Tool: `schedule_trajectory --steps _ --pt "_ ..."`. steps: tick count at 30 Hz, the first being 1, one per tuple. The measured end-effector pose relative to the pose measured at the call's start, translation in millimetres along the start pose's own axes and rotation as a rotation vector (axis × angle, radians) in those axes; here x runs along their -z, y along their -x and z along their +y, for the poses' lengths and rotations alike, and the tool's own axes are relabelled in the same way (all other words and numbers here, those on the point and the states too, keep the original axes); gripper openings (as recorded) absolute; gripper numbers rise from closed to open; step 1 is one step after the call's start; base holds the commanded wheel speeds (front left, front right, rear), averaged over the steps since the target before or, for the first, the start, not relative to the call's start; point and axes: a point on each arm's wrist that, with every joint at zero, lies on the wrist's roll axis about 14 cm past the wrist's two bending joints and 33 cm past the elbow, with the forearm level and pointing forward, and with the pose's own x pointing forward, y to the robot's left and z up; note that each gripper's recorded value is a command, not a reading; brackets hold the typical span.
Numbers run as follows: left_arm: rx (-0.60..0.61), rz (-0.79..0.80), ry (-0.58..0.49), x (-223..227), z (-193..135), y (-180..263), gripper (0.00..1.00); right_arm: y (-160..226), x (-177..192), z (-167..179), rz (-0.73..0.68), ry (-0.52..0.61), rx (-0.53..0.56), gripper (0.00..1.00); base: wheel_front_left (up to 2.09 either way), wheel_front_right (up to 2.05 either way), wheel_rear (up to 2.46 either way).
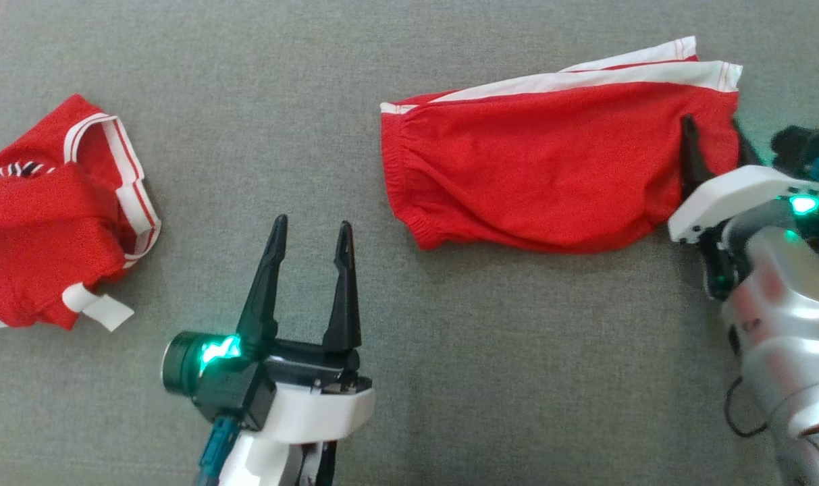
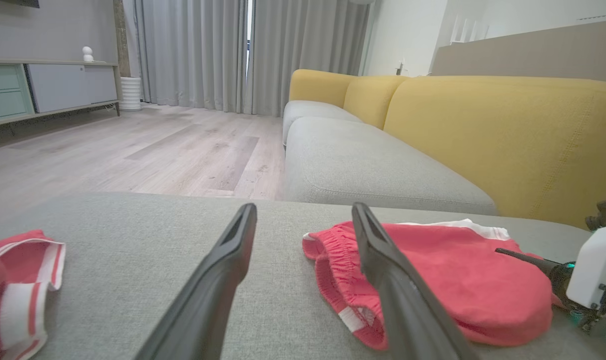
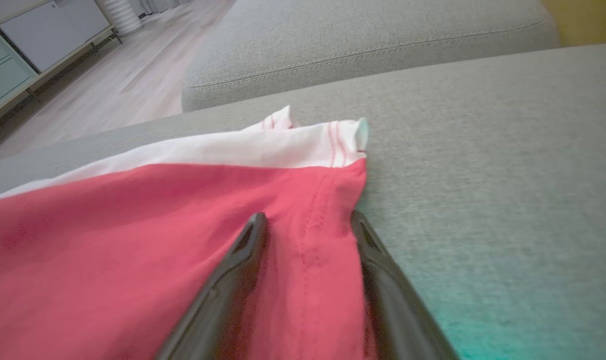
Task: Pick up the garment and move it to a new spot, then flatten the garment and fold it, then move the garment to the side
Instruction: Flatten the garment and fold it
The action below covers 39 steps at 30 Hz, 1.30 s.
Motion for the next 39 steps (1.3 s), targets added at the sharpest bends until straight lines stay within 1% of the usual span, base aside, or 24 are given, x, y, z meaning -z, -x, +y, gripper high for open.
schedule_trajectory --steps 1,2,8,12,15,19,25,29,32,34,37,39 --pt "-0.011 0.0 -0.002 -0.5 2.1 1.7 1.0 -0.9 -0.6 4.5 0.002 -0.002 -0.007 0.11 0.0 0.0 0.0" --pt "-0.015 -0.001 -0.001 -1.2 2.8 3.4 1.0 -0.4 -0.1 9.1 0.006 -0.003 -0.015 0.0 0.0 0.0 0.0" --pt "-0.006 0.011 -0.009 0.7 -2.0 17.8 1.0 15.6 4.1 24.5 0.02 -0.034 -0.024 0.0 0.0 0.0 0.0" --pt "0.009 0.003 -0.028 -1.3 -4.2 19.5 1.0 27.8 5.6 19.7 0.015 -0.05 -0.004 0.0 0.0 0.0 0.0" --pt "0.03 -0.004 -0.025 -3.1 -9.0 18.5 1.0 35.5 -6.8 2.1 -0.034 -0.08 0.04 0.0 0.0 0.0 0.0" --pt "0.057 -0.001 -0.017 -2.4 -16.2 21.1 1.0 55.1 -12.8 -33.4 -0.084 -0.115 0.128 0.0 0.0 0.0 0.0" --pt "0.1 0.0 -0.005 -2.8 -27.8 26.2 1.0 96.4 -9.9 -91.8 -0.113 -0.068 0.261 0.0 0.0 0.0 0.0" --pt "0.119 -0.01 -0.003 -5.9 -32.3 26.8 1.0 108.6 -23.7 -109.9 -0.152 -0.028 0.301 0.0 0.0 0.0 0.0" --pt "0.118 -0.007 -0.006 -5.1 -32.0 28.2 1.0 108.8 -35.8 -109.9 -0.184 -0.006 0.3 0.0 0.0 0.0 0.0" --pt "0.123 -0.003 -0.006 -4.2 -32.0 29.3 1.0 105.8 -42.9 -103.6 -0.202 0.01 0.285 0.0 0.0 0.0 0.0" --pt "0.116 -0.002 -0.002 -4.2 -29.7 30.5 1.0 93.7 -55.6 -74.8 -0.235 0.016 0.222 0.0 0.0 0.0 0.0" --pt "0.085 0.004 0.061 -4.6 -23.9 30.2 1.0 81.7 -63.6 -43.1 -0.245 0.009 0.153 0.0 0.0 0.0 0.0"
